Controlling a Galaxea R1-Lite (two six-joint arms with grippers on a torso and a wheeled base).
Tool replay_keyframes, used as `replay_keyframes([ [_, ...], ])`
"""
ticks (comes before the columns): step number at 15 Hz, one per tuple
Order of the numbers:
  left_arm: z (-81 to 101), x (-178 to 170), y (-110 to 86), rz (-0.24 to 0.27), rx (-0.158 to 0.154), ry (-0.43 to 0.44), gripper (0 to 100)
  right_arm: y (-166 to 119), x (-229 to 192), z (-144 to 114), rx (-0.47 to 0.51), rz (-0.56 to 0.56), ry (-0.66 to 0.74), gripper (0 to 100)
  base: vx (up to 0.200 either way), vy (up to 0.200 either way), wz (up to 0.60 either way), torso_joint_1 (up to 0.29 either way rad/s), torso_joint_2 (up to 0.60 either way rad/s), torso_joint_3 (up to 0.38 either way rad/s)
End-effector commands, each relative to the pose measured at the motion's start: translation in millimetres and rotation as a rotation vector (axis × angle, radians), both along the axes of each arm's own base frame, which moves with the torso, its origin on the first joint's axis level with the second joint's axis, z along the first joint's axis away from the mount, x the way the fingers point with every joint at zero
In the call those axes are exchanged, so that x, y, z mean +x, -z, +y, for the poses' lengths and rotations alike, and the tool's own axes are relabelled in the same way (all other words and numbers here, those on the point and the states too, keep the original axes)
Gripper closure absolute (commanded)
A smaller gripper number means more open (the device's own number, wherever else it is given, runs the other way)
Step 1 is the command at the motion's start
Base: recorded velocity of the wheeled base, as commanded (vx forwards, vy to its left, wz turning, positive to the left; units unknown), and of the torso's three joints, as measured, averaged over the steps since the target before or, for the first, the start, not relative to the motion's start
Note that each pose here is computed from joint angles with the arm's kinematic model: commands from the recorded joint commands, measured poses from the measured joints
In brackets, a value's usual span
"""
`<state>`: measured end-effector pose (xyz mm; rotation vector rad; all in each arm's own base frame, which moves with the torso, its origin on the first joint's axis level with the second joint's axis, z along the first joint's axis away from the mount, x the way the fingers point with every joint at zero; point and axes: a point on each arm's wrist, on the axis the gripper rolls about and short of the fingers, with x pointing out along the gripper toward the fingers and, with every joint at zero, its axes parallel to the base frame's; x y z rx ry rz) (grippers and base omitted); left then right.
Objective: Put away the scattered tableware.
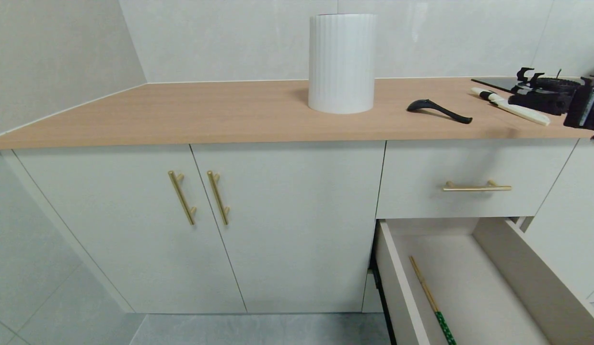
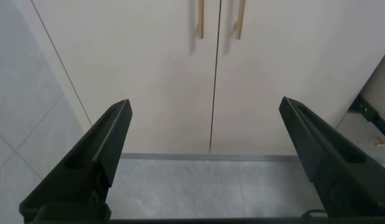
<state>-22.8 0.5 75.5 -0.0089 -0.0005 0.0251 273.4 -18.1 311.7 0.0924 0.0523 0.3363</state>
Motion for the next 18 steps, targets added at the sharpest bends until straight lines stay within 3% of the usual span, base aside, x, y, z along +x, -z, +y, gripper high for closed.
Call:
replay_keyframes([
  [1,0.0,0,-0.1,-0.001,0.0,-0.001,0,6,46,1,-0.017,0.01,-0.023,0,0.0,0.0,0.0,0.0,0.0,0.0],
  [6,0.0,0,-0.1,-0.001,0.0,-0.001,0,19,76,24,-0.105,0.008,-0.092,0,0.0,0.0,0.0,0.0,0.0,0.0],
  [11,0.0,0,-0.1,-0.001,0.0,-0.001,0,31,96,36,-0.129,0.023,-0.1,0,0.0,0.0,0.0,0.0,0.0,0.0],
  [18,0.0,0,0.0,0.0,0.0,-0.001,0,17,115,37,-0.139,0.077,-0.042,0,0.0,0.0,0.0,0.0,0.0,0.0],
])
